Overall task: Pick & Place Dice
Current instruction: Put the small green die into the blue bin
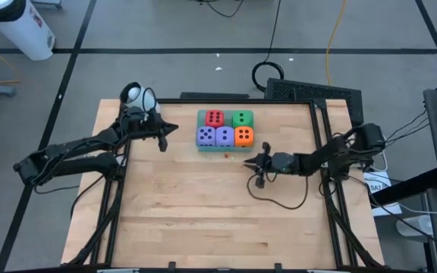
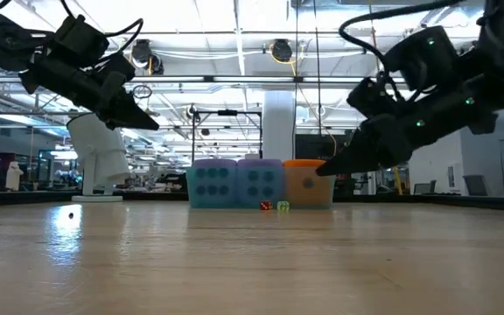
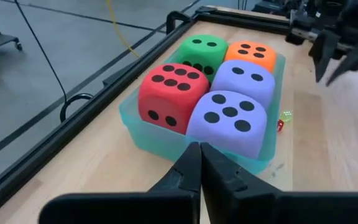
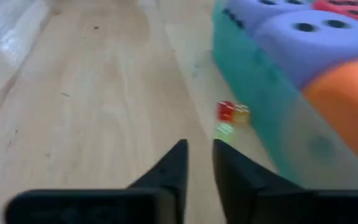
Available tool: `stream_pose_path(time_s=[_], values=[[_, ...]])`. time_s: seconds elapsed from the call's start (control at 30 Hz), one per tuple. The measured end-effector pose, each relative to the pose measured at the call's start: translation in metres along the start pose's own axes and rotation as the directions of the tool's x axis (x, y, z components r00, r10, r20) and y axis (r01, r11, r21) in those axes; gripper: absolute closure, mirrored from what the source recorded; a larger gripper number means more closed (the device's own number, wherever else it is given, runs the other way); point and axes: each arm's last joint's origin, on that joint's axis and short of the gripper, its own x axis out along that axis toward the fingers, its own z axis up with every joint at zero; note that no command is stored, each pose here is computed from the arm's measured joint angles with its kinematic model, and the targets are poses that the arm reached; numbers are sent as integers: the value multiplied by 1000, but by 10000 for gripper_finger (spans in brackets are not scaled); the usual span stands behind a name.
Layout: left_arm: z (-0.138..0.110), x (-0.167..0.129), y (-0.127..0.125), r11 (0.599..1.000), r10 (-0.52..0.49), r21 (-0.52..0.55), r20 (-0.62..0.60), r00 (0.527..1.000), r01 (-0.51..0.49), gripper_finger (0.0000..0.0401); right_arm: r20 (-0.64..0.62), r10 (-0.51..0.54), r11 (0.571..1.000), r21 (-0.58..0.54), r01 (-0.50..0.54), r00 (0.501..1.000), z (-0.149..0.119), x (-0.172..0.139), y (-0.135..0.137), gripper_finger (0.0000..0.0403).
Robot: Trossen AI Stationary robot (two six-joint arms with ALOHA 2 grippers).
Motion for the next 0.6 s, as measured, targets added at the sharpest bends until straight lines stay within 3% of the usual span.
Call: stream_pose_path(time_s=[0.17, 0.33, 0.6], values=[[0, 0, 0, 1000, 1, -1, 0, 1000, -1, 377, -29, 8, 999, -36, -9, 1000, -1, 25, 9, 263], [-3, 0, 0, 1000, -3, -19, -29, 1000, 2, 376, -57, -28, 999, 33, 30, 998, -1, 50, 12, 193], [-4, 0, -1, 1000, -6, -27, -44, 999, 4, 375, -98, -184, 979, 70, 191, 978, -9, 62, 5, 160]])
